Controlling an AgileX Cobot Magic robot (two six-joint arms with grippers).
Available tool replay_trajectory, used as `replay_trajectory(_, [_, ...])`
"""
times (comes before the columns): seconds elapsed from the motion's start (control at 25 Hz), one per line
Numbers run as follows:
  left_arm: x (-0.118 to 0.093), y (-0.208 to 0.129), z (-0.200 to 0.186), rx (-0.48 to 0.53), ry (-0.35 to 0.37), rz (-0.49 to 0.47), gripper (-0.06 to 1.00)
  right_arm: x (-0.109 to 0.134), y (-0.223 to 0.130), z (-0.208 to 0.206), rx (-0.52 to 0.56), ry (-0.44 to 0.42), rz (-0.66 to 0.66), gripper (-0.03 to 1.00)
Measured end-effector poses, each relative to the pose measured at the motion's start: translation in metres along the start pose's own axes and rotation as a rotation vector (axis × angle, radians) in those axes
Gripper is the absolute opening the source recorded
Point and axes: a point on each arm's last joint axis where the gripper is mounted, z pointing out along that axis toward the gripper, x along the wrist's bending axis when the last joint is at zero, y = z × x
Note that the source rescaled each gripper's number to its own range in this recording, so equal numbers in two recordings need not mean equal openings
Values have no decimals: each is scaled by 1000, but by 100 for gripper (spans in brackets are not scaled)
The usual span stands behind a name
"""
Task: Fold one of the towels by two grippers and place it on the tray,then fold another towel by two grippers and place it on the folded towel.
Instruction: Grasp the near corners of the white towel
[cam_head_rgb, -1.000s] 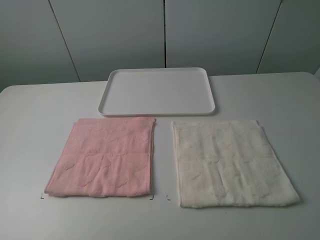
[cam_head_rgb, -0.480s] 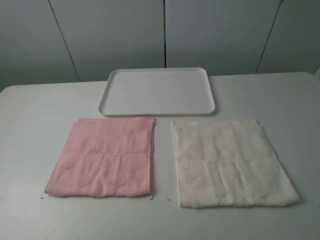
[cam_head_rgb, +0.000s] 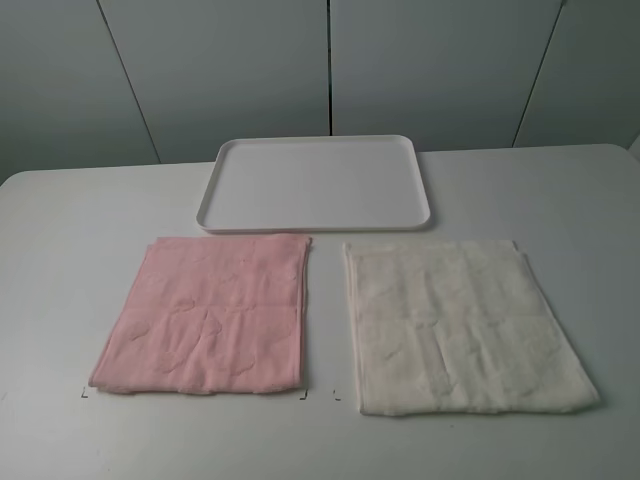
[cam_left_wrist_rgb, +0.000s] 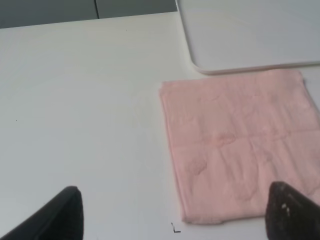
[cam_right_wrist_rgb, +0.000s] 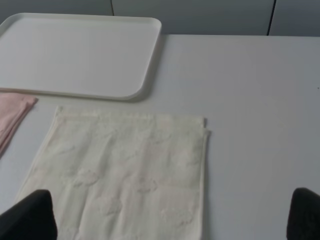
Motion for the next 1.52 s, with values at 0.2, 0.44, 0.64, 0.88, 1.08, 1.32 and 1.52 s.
replay_trajectory(0.2, [0, 0, 0, 0, 0, 0, 94, 0, 0, 0, 0, 0, 0, 100])
replay_trajectory(0.44, [0, 0, 0, 0, 0, 0, 94, 0, 0, 0, 0, 0, 0, 100])
replay_trajectory(0.64, [0, 0, 0, 0, 0, 0, 94, 0, 0, 0, 0, 0, 0, 100])
replay_trajectory(0.88, [0, 0, 0, 0, 0, 0, 94, 0, 0, 0, 0, 0, 0, 100])
replay_trajectory(1.08, [0, 0, 0, 0, 0, 0, 94, 0, 0, 0, 0, 0, 0, 100])
replay_trajectory(1.32, [0, 0, 0, 0, 0, 0, 94, 0, 0, 0, 0, 0, 0, 100])
replay_trajectory(1.52, [0, 0, 0, 0, 0, 0, 94, 0, 0, 0, 0, 0, 0, 100])
